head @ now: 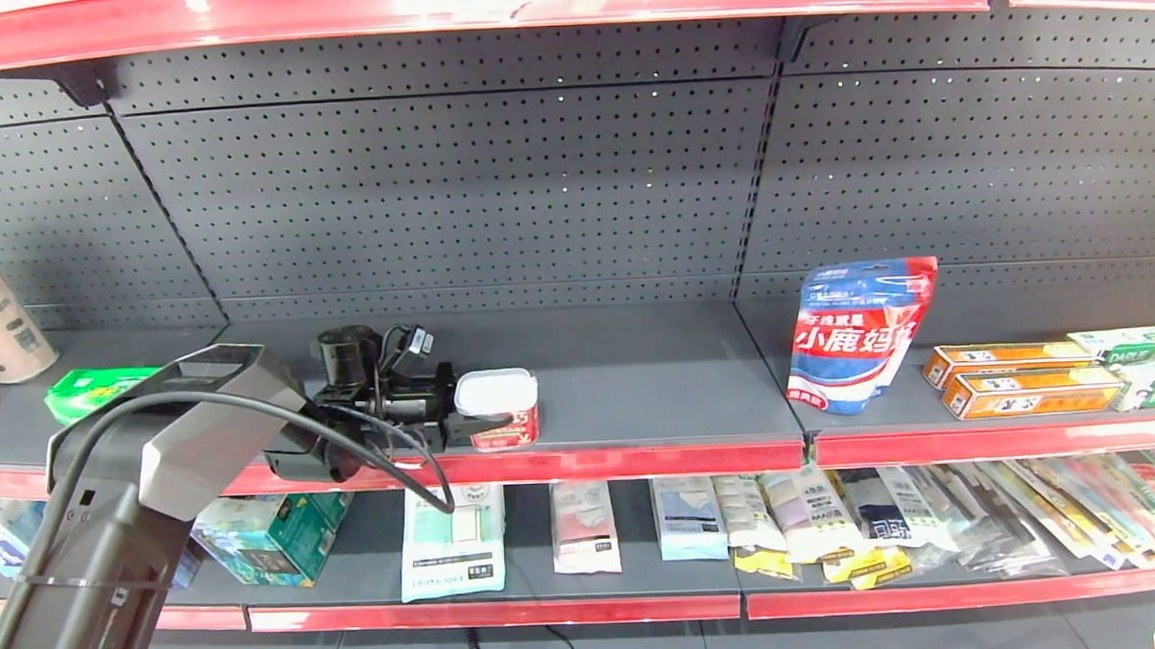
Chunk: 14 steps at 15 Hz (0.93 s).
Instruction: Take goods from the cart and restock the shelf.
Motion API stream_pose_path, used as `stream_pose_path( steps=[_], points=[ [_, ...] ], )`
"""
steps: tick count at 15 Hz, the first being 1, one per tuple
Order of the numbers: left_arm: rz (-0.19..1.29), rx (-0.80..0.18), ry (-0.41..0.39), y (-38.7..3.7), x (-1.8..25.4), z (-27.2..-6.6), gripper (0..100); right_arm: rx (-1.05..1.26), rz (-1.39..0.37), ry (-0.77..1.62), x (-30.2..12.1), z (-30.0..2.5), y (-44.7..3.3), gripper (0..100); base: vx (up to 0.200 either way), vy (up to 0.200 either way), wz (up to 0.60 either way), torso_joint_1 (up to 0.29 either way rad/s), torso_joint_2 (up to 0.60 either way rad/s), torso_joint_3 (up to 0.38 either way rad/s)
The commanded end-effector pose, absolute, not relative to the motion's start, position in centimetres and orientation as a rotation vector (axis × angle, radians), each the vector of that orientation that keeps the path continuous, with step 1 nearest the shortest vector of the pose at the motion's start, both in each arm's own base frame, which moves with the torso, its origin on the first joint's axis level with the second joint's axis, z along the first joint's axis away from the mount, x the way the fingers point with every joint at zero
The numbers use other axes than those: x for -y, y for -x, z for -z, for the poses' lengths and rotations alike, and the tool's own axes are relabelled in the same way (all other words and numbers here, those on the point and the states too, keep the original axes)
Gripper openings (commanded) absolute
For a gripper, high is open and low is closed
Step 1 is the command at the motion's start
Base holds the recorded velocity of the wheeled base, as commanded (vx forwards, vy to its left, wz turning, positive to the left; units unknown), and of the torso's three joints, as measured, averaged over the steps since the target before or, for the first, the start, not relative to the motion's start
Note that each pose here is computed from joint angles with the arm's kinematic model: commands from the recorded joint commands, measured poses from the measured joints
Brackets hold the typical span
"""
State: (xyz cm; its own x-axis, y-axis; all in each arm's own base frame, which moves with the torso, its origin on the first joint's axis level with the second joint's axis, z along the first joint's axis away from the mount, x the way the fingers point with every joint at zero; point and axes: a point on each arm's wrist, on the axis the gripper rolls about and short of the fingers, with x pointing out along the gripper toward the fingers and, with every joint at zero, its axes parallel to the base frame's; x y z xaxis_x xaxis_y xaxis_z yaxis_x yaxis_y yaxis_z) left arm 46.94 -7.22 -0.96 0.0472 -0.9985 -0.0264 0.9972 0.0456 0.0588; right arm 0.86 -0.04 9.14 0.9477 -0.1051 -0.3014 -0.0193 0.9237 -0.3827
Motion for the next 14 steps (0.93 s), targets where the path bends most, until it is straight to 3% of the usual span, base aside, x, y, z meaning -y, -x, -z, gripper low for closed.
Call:
stream_pose_path(
  steps=[1, 14],
  points=[
    [1.526, 0.024, -0.067, -47.04, 7.23, 1.13, 0, -0.326, 0.044, 0.393, 0.04, -9.14, -0.87, 0, 0.000, 0.000, 0.00, 0.000, 0.00, 0.000],
    [1.544, 0.062, -0.091, -47.24, 7.26, 1.21, 0, -0.327, 0.054, 0.397, 0.07, -9.15, -0.87, 0, 0.000, 0.000, 0.00, 0.000, 0.00, 0.000]
  ],
)
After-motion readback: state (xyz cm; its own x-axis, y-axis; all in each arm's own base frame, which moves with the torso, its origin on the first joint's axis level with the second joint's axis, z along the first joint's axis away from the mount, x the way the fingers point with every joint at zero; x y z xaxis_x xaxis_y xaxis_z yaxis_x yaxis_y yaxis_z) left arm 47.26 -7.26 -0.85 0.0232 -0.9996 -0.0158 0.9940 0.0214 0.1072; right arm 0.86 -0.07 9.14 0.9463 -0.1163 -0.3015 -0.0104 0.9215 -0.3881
